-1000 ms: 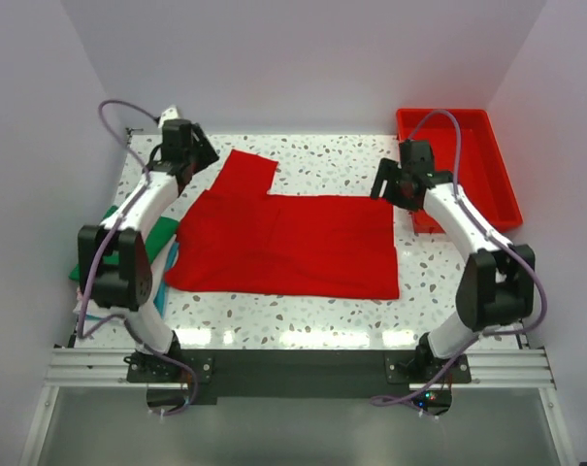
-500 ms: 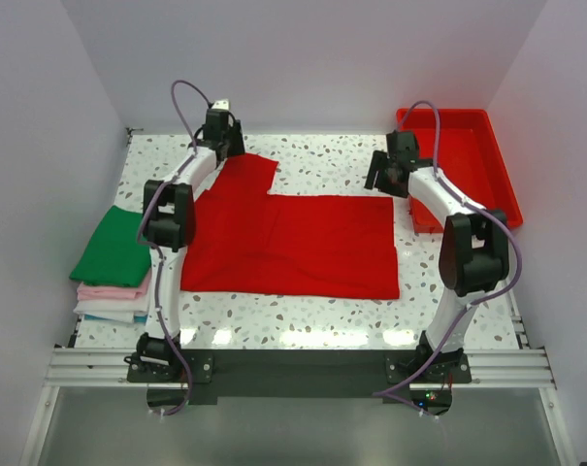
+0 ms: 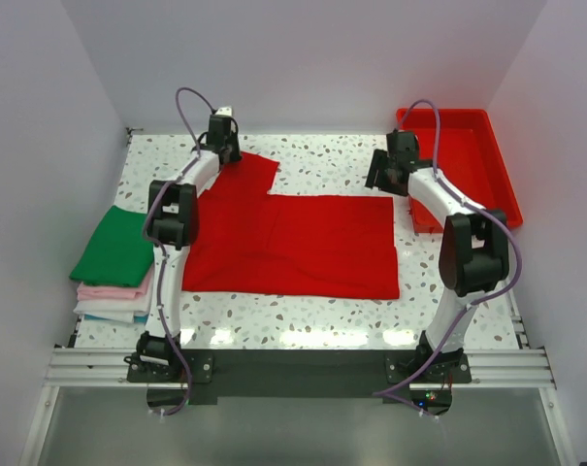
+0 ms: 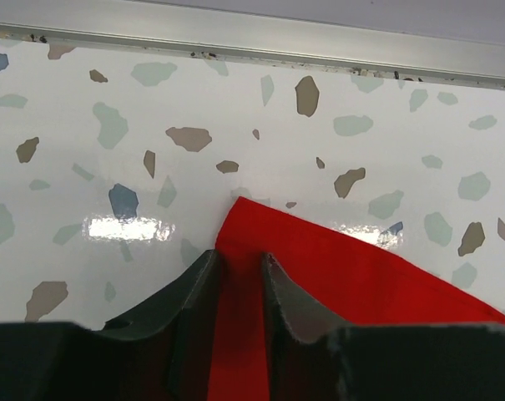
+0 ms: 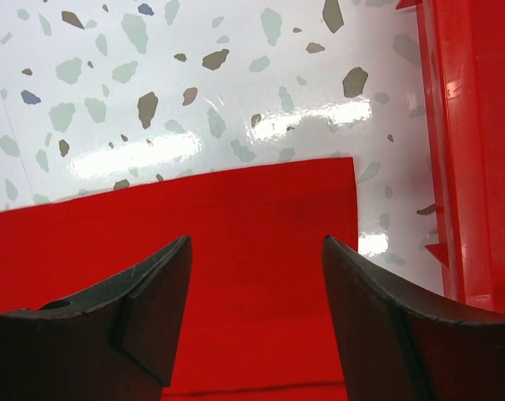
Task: Fold and stack the t-shirts
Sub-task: Fold the tshirt
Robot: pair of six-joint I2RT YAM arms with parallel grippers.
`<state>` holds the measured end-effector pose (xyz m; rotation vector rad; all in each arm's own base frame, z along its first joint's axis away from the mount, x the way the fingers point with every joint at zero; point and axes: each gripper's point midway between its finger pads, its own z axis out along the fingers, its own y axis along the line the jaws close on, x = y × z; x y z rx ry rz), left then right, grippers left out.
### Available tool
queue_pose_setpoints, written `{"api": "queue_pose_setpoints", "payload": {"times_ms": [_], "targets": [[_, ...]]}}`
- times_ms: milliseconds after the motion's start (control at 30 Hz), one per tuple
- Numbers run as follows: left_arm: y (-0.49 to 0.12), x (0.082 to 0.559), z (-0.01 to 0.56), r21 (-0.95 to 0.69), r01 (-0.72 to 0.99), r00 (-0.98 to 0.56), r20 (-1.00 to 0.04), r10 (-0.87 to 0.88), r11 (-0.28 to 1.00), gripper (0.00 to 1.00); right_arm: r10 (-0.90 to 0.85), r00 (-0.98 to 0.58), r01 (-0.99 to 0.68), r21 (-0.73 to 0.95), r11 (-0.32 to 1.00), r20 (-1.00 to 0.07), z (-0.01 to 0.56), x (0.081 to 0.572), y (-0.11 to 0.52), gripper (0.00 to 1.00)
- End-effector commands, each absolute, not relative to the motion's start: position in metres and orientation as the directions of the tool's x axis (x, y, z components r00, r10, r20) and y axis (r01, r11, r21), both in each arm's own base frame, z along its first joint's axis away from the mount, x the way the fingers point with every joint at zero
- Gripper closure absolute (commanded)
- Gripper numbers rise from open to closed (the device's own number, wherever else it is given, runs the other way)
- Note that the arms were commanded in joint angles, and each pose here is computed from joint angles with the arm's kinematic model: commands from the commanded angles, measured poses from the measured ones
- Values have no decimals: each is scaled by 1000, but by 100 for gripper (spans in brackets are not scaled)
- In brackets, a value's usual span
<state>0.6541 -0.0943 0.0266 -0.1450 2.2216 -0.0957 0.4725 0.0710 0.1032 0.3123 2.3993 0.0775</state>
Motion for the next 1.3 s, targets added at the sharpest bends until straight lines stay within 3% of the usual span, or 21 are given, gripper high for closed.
{"api": "queue_pose_setpoints", "payload": {"times_ms": [0, 133, 300, 600, 1267], "targets": [[-105, 654, 17, -173, -60, -617, -768, -173, 983, 70, 226, -724, 210, 105, 972, -652, 101, 473, 64, 33], [-109, 657, 30, -210, -54, -586, -785, -202, 976, 88, 213, -760, 199, 91, 976, -614, 85, 469, 67, 34], [-109, 661, 61, -249, -57, -524, -817, -241, 967, 100, 196, -789, 229, 17, 973, -582, 75, 464, 57, 34], [-99, 664, 93, -326, -65, -452, -833, -319, 943, 100, 180, -819, 269, -87, 959, -545, 46, 469, 43, 36], [-99, 675, 101, -371, -26, -421, -838, -346, 928, 100, 177, -812, 300, -138, 944, -557, 25, 503, 34, 43]]}}
